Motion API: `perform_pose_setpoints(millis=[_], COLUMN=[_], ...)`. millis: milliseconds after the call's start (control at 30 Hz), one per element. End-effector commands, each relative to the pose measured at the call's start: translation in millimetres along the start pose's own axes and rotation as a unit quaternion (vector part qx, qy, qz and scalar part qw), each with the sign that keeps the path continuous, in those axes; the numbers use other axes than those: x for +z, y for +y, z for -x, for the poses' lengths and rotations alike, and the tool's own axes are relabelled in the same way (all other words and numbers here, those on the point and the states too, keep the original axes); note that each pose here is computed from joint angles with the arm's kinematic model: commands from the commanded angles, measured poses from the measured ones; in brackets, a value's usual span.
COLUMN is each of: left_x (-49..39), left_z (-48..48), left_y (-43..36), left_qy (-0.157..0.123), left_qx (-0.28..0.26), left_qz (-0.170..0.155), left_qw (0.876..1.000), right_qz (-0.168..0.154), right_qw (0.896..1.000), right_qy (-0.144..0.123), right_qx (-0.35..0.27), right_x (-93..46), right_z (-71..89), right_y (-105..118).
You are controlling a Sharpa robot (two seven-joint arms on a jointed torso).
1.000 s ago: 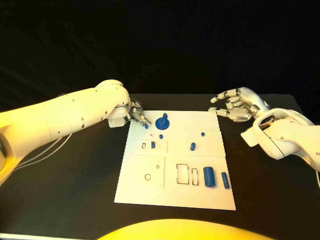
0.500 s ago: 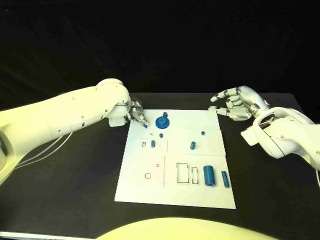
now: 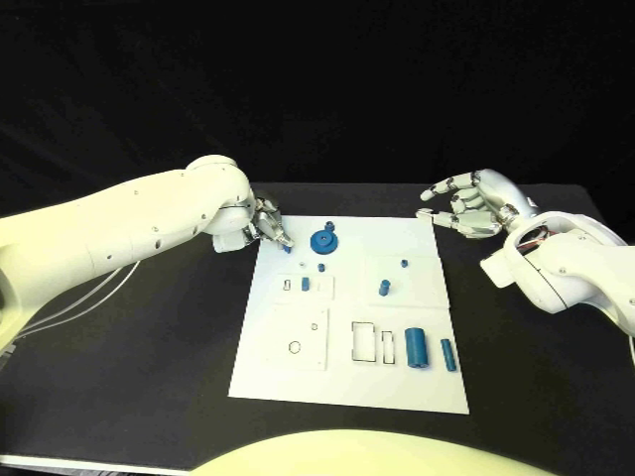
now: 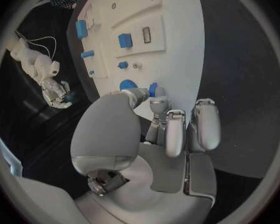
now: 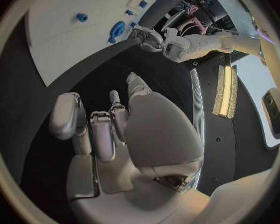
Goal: Assemble the parts on the task board
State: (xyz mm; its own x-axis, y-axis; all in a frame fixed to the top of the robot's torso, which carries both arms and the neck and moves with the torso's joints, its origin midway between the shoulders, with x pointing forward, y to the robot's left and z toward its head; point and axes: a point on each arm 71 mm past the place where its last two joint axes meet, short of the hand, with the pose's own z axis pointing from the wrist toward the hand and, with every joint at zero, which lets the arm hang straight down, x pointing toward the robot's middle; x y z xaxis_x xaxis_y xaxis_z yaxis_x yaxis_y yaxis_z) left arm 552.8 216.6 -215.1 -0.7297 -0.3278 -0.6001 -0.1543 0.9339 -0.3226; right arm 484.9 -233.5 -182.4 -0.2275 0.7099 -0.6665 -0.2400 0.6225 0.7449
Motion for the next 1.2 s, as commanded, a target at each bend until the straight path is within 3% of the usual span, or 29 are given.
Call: perform_pose_setpoints(millis=[33, 267, 467, 633, 833, 1033, 1200], left_x=[-4.6, -21.0, -36.5, -45.9, -48.6, -47.6, -47.5], left_z=[-3.3, -7.9, -18.0, -30.8, -42.6, -59.3, -66.1], left_y=[0.1, 10.2, 13.4, 16.9, 17.6, 16.4, 14.4], left_qy=[0.014, 0.009, -0.006, -0.044, -0.073, -0.081, -0.086], left_qx=[-0.035, -0.047, -0.044, -0.025, -0.008, 0.010, 0.030], left_qz=[-0.020, -0.034, -0.051, -0.057, -0.061, -0.068, -0.072], left_qw=[0.999, 0.998, 0.998, 0.997, 0.995, 0.994, 0.993], right_qz=[0.005, 0.005, 0.004, 0.003, 0.003, 0.002, 0.001], right_qw=[1.000, 1.000, 1.000, 1.000, 1.000, 1.000, 1.000], right_qy=[0.009, 0.008, 0.007, 0.005, 0.004, 0.004, 0.004], right_qx=[0.000, -0.002, -0.003, -0.003, -0.004, -0.005, -0.005], right_x=[-0.3, -1.1, -1.3, -1.7, -1.8, -2.3, -2.5], right_z=[-1.0, 0.6, 1.8, 2.8, 3.2, 4.2, 4.5], right_y=[0.3, -1.0, -2.1, -2.9, -3.2, -4.3, -4.6])
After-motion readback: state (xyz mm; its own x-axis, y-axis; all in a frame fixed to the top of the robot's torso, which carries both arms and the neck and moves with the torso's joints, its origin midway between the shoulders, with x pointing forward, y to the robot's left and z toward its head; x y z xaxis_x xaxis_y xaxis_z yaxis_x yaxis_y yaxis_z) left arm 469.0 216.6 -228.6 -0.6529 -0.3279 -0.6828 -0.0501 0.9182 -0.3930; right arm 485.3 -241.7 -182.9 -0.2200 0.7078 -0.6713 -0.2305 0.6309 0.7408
